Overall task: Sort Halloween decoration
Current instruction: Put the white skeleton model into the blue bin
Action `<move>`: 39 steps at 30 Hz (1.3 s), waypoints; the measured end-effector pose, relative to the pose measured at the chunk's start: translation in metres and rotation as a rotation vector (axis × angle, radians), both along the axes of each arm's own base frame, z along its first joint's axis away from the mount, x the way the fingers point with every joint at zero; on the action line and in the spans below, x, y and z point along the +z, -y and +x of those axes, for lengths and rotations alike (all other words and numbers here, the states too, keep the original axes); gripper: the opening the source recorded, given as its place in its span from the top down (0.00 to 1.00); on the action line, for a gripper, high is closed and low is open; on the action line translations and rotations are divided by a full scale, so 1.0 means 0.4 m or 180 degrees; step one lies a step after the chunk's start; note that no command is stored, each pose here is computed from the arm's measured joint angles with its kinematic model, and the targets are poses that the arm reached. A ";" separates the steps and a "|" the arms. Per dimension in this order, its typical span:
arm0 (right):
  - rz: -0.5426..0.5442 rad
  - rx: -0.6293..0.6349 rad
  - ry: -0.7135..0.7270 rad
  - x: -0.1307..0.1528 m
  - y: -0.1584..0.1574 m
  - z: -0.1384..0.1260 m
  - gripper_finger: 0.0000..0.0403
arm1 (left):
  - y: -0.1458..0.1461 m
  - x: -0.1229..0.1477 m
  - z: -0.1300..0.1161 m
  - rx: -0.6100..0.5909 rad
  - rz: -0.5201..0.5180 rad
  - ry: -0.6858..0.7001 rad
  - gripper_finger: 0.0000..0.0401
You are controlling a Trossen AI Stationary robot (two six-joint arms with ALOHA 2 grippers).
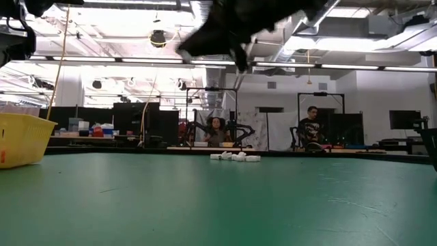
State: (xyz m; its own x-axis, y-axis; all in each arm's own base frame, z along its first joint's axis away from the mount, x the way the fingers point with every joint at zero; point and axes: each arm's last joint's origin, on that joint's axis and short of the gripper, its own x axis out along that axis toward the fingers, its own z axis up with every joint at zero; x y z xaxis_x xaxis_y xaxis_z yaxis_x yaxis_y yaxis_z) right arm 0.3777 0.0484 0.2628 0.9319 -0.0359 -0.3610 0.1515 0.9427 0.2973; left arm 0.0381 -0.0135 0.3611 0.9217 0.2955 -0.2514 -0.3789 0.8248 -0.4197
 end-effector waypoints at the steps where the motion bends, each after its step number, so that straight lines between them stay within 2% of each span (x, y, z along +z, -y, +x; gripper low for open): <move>1: -0.0029 0.0050 0.0016 0.004 -0.014 0.019 1.00 | 0.000 0.000 0.000 0.0000 -0.0001 0.0000 0.44; 9: -0.0209 0.0414 0.0219 0.019 -0.123 0.171 1.00 | 0.000 0.000 0.000 -0.0011 -0.0012 -0.0015 0.44; 20: -0.0044 0.1133 0.0403 -0.030 -0.250 0.329 1.00 | 0.001 0.000 0.000 -0.0013 -0.0022 -0.0015 0.44; 29: 0.0240 0.1989 0.0386 -0.097 -0.321 0.379 1.00 | 0.001 -0.001 0.000 -0.0028 -0.0031 -0.0038 0.44; 35: 0.0423 0.2114 0.0248 -0.152 -0.349 0.387 1.00 | 0.002 -0.002 0.000 -0.0064 -0.0027 -0.0087 0.44; 39: 0.0429 0.2086 0.0179 -0.162 -0.362 0.383 0.99 | 0.002 -0.002 0.000 -0.0065 -0.0022 -0.0089 0.44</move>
